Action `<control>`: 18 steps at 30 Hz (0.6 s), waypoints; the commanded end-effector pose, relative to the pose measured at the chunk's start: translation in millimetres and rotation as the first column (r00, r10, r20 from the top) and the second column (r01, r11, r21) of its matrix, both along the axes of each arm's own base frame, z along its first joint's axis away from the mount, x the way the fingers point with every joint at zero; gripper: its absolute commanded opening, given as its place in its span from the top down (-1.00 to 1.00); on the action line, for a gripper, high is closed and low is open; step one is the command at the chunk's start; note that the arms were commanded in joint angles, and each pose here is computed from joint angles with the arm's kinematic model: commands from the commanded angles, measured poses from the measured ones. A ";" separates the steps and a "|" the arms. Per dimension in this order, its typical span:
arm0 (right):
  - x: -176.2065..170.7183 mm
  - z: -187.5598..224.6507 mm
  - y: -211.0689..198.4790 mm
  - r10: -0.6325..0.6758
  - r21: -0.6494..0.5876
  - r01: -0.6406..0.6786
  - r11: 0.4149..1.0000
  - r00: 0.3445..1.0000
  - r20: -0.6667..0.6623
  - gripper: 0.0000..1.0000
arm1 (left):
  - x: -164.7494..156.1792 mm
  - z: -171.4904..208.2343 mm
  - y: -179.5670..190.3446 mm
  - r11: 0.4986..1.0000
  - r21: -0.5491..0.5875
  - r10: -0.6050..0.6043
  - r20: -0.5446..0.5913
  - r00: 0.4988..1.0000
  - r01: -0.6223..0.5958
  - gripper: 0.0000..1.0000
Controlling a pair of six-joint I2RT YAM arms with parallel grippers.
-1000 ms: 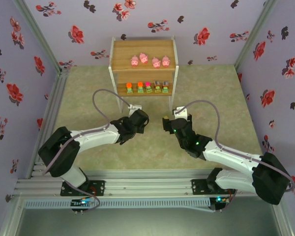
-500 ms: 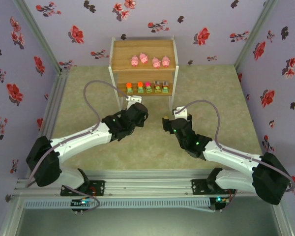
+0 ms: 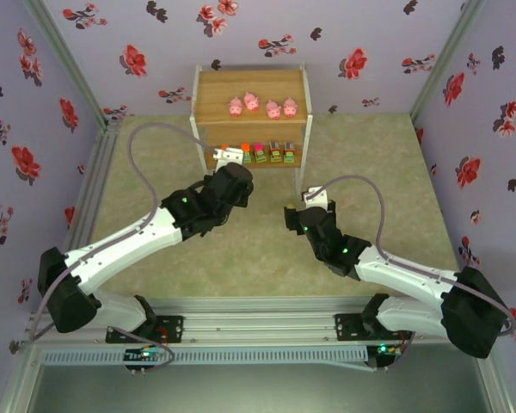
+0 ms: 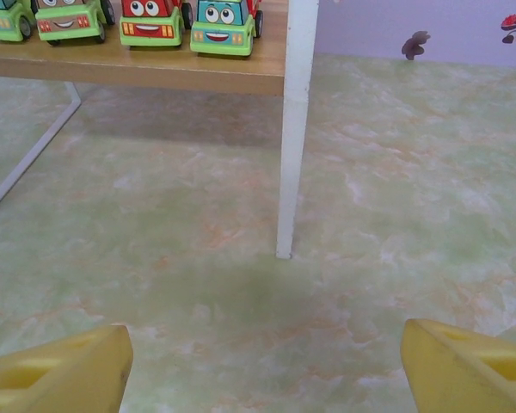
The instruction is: Place and organize the plastic toys onto the shelf
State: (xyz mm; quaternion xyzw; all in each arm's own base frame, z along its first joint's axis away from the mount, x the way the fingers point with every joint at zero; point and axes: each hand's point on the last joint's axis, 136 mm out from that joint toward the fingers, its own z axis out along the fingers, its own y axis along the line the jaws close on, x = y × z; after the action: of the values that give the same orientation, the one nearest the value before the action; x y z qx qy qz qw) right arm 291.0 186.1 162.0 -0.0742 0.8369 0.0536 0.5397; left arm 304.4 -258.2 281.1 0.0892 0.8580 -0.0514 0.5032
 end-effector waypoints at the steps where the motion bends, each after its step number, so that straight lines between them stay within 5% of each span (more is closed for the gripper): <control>1: 4.3 10.7 2.5 -0.010 0.034 0.009 0.999 1.000 0.008 -0.51 | -1.2 35.4 9.6 1.000 0.020 0.007 0.064 0.998 -0.009 0.31; 18: 3.8 11.6 1.4 -0.013 0.030 0.012 0.999 1.000 0.009 -0.52 | 28.1 107.8 23.1 0.999 -0.027 0.043 0.140 0.989 -0.039 0.29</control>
State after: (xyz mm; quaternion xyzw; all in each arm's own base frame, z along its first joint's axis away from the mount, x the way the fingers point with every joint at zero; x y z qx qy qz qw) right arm 291.1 186.1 162.8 -0.0744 0.8371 0.0532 0.5393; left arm 325.5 -239.7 382.8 0.0641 0.8199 -0.0566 0.5661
